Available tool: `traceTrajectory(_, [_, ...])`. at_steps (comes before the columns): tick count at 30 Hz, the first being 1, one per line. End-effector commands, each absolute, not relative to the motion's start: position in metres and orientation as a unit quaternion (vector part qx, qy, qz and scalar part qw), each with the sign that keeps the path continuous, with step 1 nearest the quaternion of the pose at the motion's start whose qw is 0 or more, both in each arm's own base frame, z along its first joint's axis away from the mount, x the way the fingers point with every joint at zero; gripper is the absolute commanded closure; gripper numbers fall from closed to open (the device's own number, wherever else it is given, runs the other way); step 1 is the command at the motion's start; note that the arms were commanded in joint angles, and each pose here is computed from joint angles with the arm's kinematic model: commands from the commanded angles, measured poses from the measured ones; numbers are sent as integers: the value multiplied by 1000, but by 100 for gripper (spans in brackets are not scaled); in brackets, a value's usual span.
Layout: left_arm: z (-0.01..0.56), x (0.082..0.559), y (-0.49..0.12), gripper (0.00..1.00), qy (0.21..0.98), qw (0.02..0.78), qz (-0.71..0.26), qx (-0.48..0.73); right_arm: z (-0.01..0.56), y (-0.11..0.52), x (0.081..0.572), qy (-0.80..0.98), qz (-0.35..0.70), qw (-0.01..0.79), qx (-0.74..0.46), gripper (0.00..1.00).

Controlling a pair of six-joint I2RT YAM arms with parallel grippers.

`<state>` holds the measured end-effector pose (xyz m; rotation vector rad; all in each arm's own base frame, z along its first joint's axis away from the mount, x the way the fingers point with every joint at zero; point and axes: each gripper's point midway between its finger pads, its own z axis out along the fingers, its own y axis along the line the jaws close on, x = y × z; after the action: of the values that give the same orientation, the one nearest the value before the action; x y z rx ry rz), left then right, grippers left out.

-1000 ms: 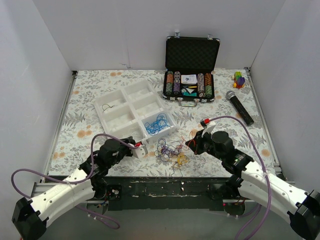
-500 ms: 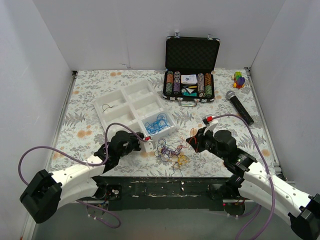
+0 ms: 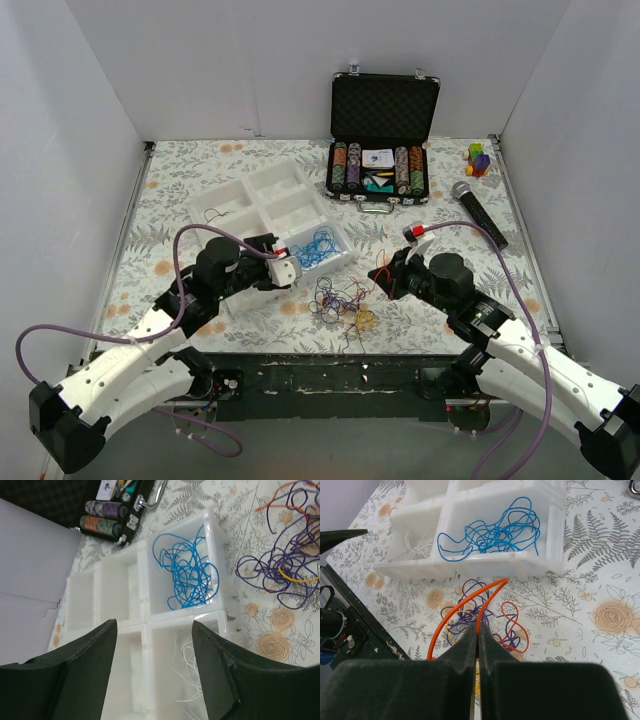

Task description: Untangle the cables

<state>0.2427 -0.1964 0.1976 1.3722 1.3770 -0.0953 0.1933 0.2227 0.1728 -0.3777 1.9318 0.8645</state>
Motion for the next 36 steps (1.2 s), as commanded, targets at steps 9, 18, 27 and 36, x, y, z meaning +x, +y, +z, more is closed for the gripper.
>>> traceTrajectory(9, [263, 175, -260, 30, 503, 539, -299, 606, 260, 253, 194, 711, 435, 519, -187, 99])
traceTrajectory(18, [251, 143, -307, 29, 441, 476, -419, 636, 308, 269, 185, 666, 486, 525, -210, 99])
traceTrajectory(27, [259, 145, -343, 31, 430, 479, -452, 617, 320, 275, 178, 647, 511, 519, -225, 99])
traceTrajectory(36, [259, 145, -357, 49, 456, 483, -472, 580, 336, 277, 170, 625, 533, 521, -231, 99])
